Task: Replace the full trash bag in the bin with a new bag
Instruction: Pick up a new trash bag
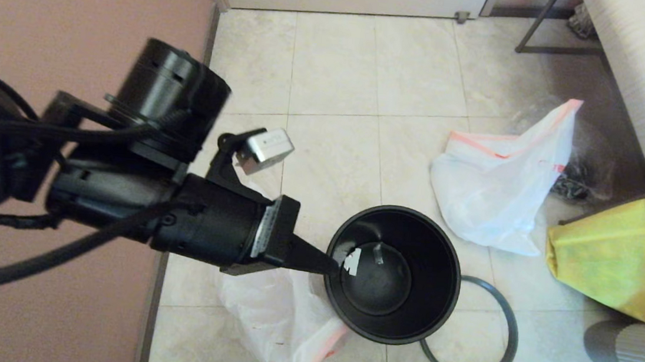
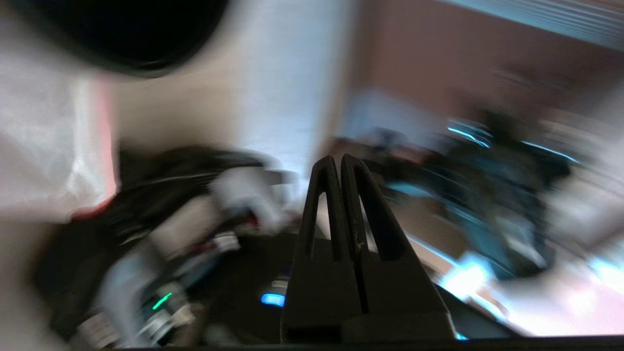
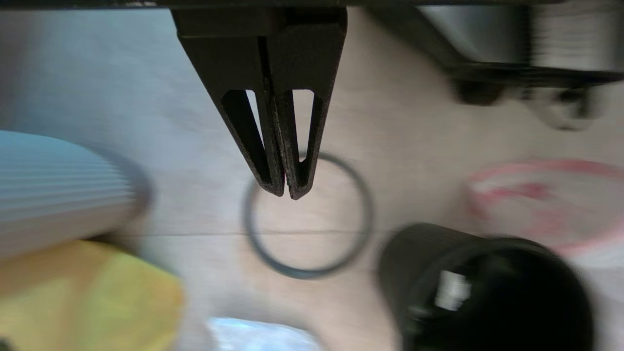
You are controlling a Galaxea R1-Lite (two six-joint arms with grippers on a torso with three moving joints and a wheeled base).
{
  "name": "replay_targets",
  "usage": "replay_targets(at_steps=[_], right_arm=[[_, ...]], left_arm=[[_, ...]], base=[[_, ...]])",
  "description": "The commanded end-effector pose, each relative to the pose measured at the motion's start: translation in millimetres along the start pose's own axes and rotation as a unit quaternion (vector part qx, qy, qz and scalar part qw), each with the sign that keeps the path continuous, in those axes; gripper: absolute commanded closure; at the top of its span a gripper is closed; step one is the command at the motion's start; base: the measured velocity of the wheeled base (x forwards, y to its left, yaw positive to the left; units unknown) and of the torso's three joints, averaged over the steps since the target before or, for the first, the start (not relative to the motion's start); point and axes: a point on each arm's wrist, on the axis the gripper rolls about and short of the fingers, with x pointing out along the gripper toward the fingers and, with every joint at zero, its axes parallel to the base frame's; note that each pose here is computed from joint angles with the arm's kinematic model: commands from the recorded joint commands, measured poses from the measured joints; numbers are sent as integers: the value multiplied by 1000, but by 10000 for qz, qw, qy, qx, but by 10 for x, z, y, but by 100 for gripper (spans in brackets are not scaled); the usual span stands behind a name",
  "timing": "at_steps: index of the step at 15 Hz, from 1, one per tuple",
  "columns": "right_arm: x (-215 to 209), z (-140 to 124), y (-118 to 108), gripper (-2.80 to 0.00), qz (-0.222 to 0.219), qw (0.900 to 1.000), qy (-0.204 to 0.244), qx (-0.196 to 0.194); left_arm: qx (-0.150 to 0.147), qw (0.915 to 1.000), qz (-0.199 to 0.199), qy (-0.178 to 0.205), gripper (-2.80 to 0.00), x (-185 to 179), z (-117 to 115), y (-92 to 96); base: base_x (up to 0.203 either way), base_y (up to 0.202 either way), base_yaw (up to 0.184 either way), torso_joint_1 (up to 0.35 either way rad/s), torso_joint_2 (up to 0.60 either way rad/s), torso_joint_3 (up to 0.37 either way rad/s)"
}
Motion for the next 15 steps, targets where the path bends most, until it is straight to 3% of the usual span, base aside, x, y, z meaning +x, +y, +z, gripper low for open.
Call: replay_targets(at_steps=[1, 3, 5, 7, 8, 9, 11, 15], right_arm=[[54, 209, 0, 0, 231, 9992, 271, 183], [69, 230, 3, 0, 344, 9984, 354, 281], [77, 296, 2, 0, 352, 9978, 348, 432], [128, 426, -3, 0, 360, 9961, 454, 670], [158, 471, -6, 0, 364, 9954, 478, 751], [173, 484, -7, 0, 371, 9953, 439, 776], [186, 436, -5, 0, 396, 9946, 527, 801], [233, 361, -4, 0, 410, 9924, 780, 855]], left_arm=[[-636, 9937, 921, 107, 0, 328, 95, 559], [-889, 9813, 1705, -101, 0, 497, 166, 967], [-1035, 9674, 2308, -117, 0, 581, 142, 1231], [-1113, 9638, 2423, 22, 0, 589, 41, 1297], [-1096, 9643, 2412, -12, -15, 575, 9, 1294], [-1058, 9645, 2419, -100, -280, 564, -13, 1294], [-1014, 9577, 2688, -151, -280, 602, -86, 1337], [-853, 9561, 2803, 91, -280, 599, -321, 1219]], base=[[0, 0, 0, 0, 0, 0], [0, 0, 0, 0, 0, 0], [0, 0, 0, 0, 0, 0], [0, 0, 0, 0, 0, 0], [0, 0, 0, 0, 0, 0], [0, 0, 0, 0, 0, 0], [0, 0, 0, 0, 0, 0], [0, 0, 0, 0, 0, 0]])
